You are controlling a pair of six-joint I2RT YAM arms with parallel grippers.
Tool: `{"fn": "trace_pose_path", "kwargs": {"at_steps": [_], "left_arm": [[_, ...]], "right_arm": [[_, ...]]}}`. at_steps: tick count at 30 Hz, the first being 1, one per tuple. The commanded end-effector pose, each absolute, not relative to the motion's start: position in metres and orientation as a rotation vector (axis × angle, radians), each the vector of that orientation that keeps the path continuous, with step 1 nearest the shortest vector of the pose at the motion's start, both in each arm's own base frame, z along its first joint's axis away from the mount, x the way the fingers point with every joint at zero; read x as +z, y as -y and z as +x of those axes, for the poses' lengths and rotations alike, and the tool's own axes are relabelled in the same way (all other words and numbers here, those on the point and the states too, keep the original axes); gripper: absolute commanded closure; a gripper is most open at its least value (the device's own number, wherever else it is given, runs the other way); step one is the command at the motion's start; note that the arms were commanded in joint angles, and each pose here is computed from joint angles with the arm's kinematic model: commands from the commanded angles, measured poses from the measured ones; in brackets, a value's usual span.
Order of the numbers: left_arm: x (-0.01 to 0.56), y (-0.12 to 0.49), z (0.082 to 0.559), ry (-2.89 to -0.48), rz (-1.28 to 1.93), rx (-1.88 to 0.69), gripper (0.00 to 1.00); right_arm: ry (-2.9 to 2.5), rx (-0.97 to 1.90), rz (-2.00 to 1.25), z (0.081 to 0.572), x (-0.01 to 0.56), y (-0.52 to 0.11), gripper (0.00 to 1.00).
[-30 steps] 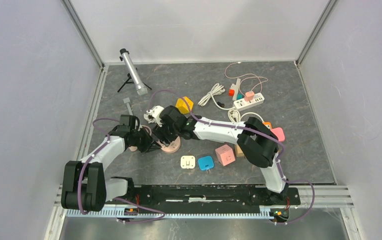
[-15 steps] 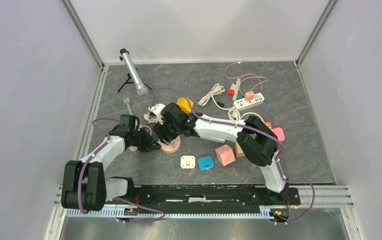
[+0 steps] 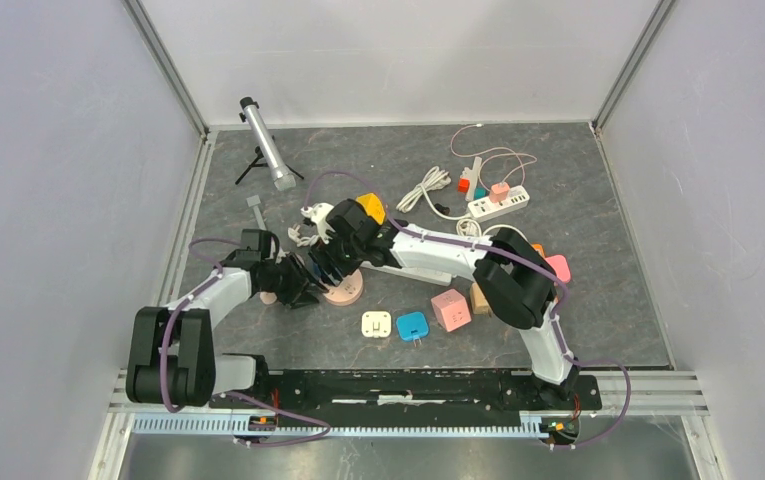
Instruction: Pull the plug off the socket
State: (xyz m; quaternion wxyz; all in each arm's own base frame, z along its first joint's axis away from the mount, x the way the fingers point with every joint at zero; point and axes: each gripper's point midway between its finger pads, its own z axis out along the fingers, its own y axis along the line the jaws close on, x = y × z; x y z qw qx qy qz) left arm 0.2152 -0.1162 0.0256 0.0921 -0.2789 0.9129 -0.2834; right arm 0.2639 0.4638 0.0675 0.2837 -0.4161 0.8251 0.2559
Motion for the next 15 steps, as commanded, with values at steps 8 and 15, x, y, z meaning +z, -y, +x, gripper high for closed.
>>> {"fn": "trace_pose_path", "kwargs": {"at_steps": [8, 15], "left_arm": [[-0.013, 0.093, 0.199, -2.782, -0.93, -0.594, 0.66], [-0.013, 0.085, 0.195, -2.788, -0.927, -0.526, 0.78]], "right_arm": [[-2.066, 1.084, -1.081, 0.235, 0.135, -0.507, 1.0], [-2.016, 1.145, -1.03, 0.236, 0.143, -0.501, 1.0]]}}
